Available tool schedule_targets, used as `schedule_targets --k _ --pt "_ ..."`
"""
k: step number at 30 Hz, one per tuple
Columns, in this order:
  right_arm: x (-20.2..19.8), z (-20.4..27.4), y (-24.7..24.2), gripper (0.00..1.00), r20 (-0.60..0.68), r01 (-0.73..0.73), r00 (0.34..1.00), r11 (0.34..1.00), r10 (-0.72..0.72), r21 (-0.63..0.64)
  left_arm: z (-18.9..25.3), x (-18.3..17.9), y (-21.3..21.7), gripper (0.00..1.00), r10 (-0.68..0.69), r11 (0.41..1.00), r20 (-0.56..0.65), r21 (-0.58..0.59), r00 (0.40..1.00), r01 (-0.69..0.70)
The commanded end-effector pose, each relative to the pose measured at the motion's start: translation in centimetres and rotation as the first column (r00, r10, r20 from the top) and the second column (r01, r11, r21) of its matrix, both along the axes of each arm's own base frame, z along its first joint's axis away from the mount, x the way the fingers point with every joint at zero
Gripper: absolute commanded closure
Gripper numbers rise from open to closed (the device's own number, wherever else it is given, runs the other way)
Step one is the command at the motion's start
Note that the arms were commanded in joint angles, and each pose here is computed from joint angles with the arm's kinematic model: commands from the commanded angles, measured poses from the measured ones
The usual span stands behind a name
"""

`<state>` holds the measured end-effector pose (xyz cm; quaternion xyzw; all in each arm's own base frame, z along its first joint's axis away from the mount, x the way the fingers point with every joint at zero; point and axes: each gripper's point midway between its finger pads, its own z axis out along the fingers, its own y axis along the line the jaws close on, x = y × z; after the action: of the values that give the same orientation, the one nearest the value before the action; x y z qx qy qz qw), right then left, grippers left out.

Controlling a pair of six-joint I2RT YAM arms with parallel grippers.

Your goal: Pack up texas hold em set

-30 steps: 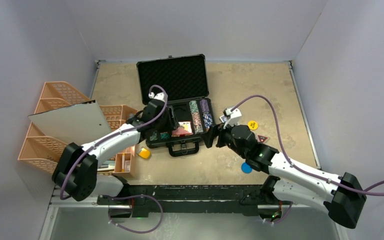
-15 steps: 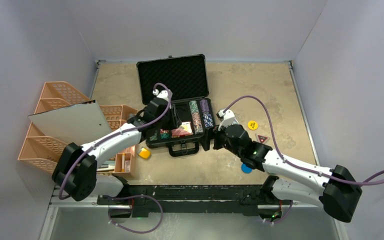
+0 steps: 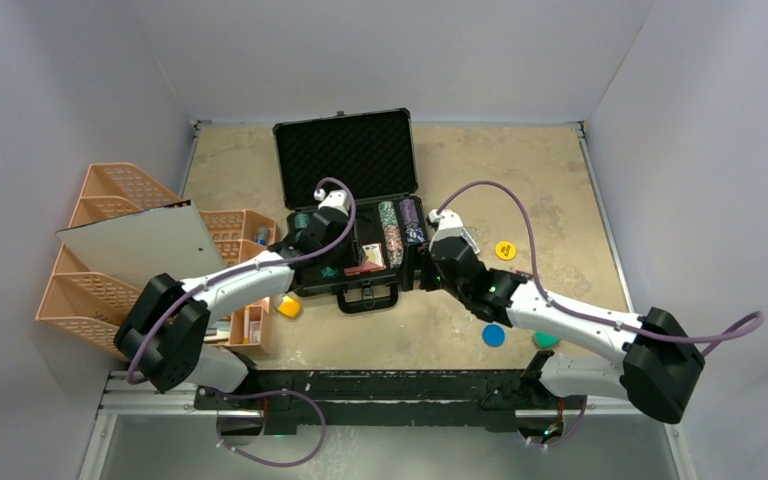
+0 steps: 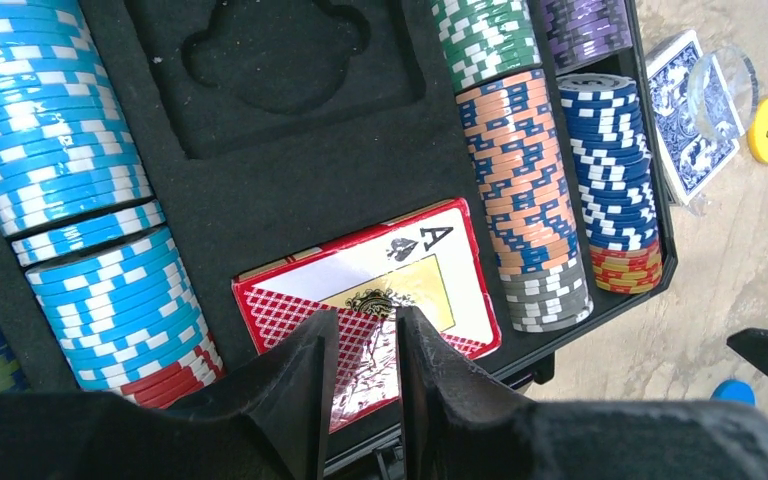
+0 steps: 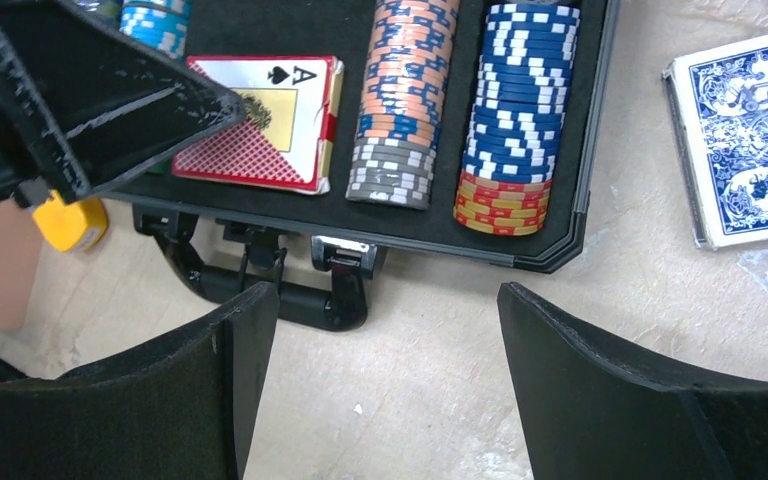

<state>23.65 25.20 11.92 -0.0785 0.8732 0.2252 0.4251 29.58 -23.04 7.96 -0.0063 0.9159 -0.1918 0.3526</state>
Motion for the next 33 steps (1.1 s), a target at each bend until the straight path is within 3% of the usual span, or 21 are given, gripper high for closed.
schedule_targets --k 1,5,10,17,23,33 --pt "1.8 1.2 -0.9 0.16 -0.018 0.098 0.995 0.994 -0.099 -0.043 -1.7 -1.3 1.0 0.69 -0.009 0.999 -0.022 0.044 1.000 0.010" --pt "3.7 1.6 -3.7 0.15 -0.047 0.210 0.976 0.975 -0.213 -0.066 4.4 0.1 0.5 0.62 -0.014 1.000 0.121 -0.019 0.993 0.016" --pt "6.3 1.5 -8.0 0.14 -0.037 0.320 0.945 0.941 -0.326 -0.113 12.4 -1.3 0.3 0.39 -0.053 0.988 0.250 -0.129 0.967 0.087" --pt "9.4 -1.6 -13.0 0.11 -0.079 0.383 0.906 0.885 -0.415 -0.263 17.3 -4.1 4.0 0.19 -0.007 0.989 0.347 -0.136 0.938 0.058" --pt "11.5 -4.3 -13.2 0.02 -0.118 0.327 0.913 0.871 -0.392 -0.367 18.0 -4.7 5.4 0.16 -0.008 0.994 0.379 -0.096 0.926 0.047" --pt "11.0 -6.7 -12.9 0.01 -0.165 0.160 0.954 0.890 -0.251 -0.427 16.3 -4.5 4.7 0.16 -0.046 0.995 0.343 -0.065 0.938 0.072"
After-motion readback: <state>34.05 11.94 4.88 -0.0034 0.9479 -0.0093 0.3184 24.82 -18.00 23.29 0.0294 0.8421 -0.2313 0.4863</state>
